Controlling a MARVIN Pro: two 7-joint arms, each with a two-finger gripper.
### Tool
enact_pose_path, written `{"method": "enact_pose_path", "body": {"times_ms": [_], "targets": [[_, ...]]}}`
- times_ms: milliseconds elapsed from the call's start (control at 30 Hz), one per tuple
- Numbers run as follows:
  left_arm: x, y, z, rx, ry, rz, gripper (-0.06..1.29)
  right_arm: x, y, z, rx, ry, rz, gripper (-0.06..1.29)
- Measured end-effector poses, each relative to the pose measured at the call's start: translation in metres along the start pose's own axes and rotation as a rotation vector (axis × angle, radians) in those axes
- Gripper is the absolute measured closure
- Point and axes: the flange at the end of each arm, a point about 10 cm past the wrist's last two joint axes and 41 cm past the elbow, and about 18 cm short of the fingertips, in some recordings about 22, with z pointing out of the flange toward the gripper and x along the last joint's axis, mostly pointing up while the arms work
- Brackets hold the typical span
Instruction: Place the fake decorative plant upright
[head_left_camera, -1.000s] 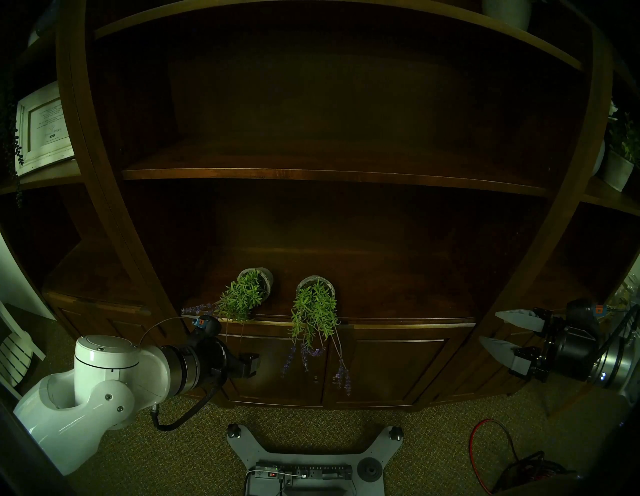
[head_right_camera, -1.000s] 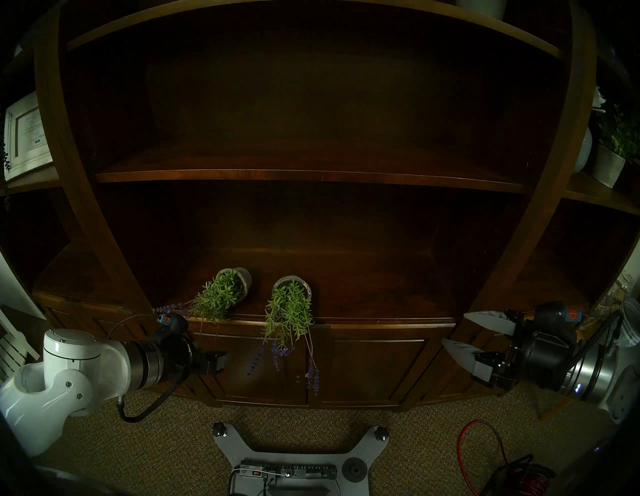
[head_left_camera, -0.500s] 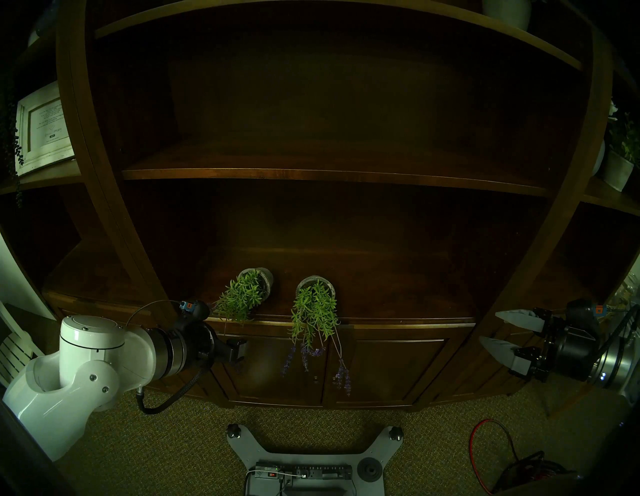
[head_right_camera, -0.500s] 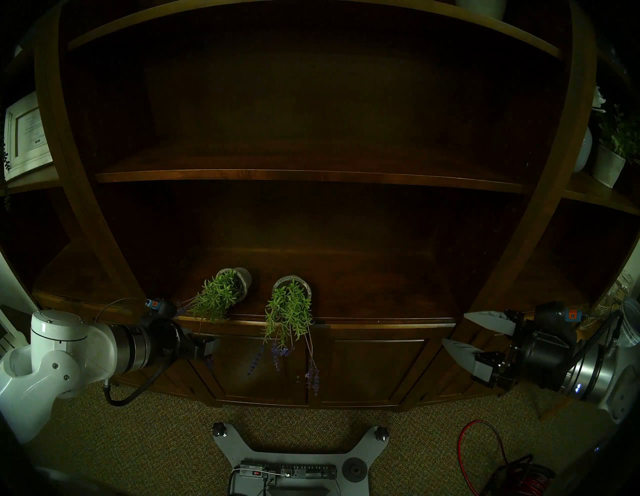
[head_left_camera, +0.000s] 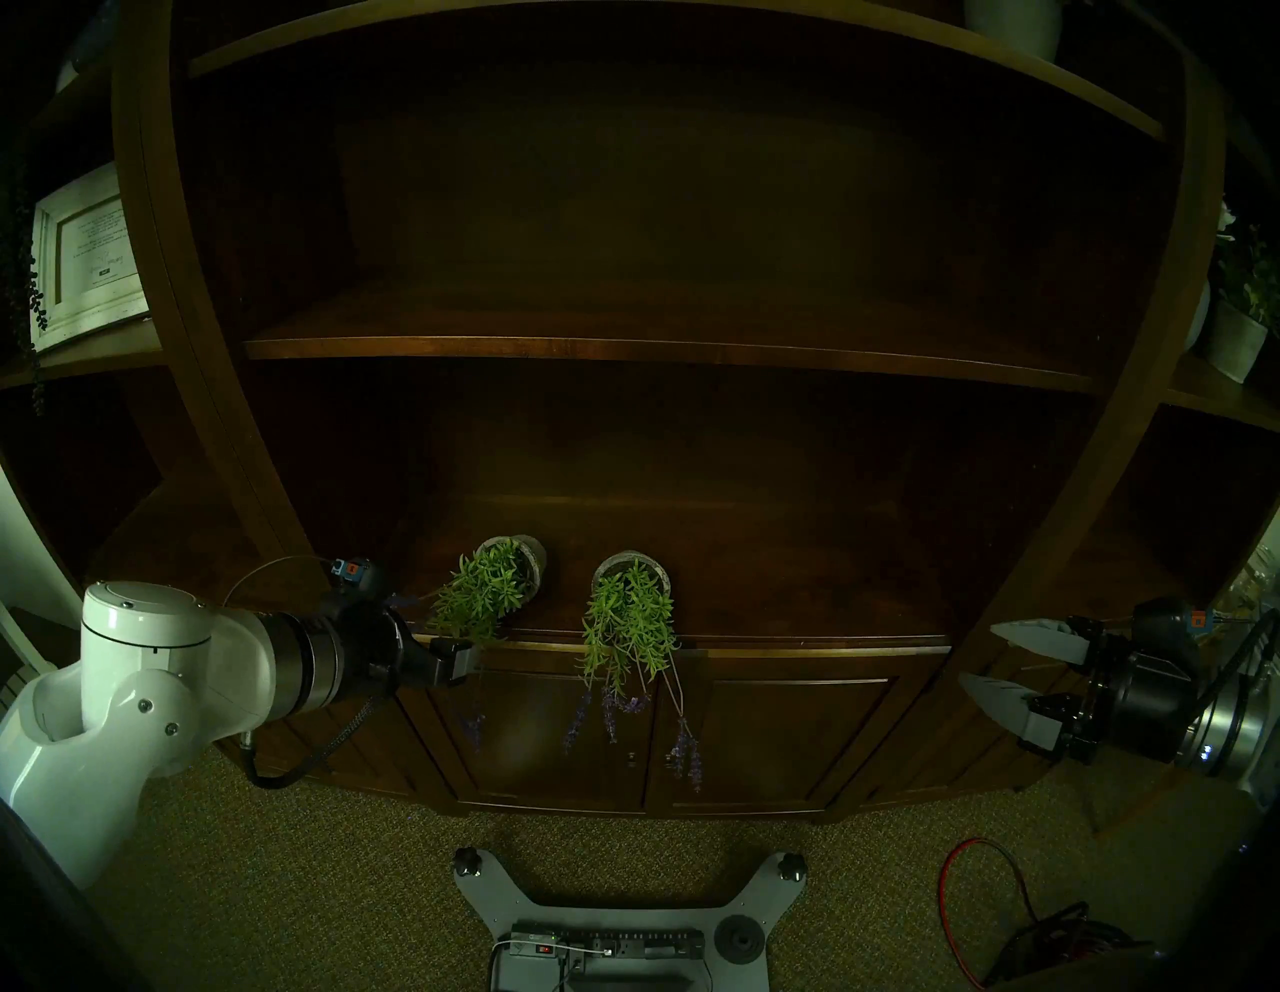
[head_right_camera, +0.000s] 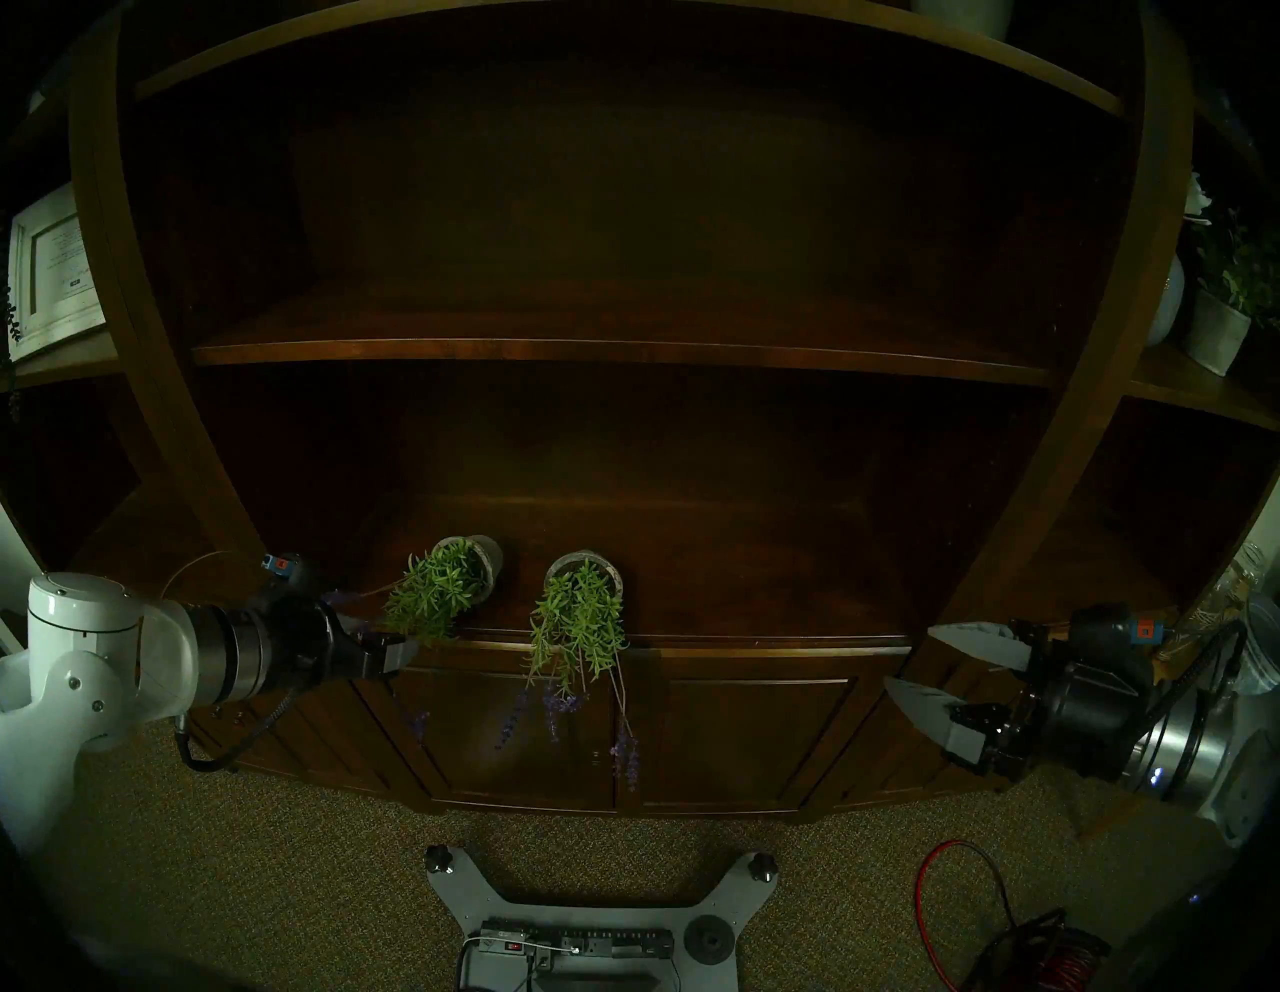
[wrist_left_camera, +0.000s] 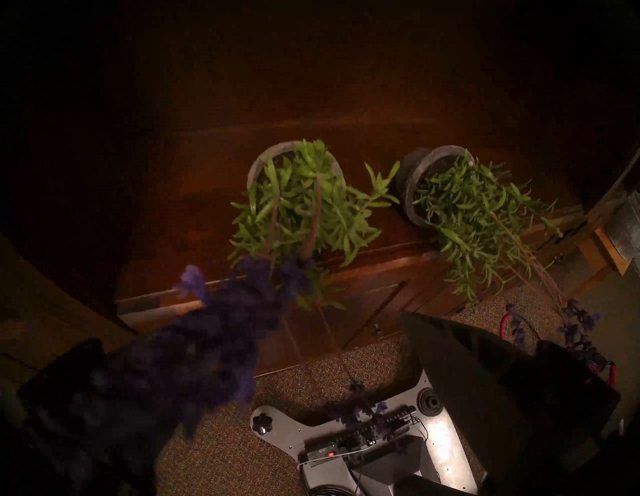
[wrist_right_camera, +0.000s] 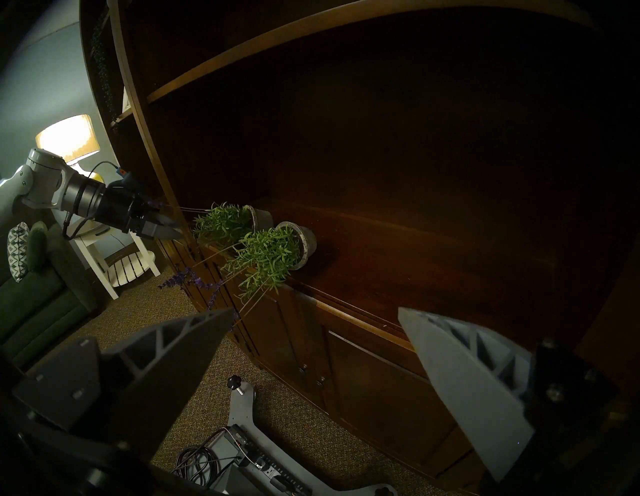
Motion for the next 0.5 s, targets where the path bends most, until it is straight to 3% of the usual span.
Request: {"method": "enact_pose_path", "body": {"times_ms": [267, 500], "targets": [[0.026, -0.013, -0.020, 0.017, 0.054, 0.019, 0.00, 0.000, 0.000, 0.000, 0.000, 0.000, 0.000, -0.01], [0.039, -0.017, -0.037, -0.013, 0.055, 0.033, 0.00, 0.000, 0.000, 0.000, 0.000, 0.000, 0.000, -0.01]]}}
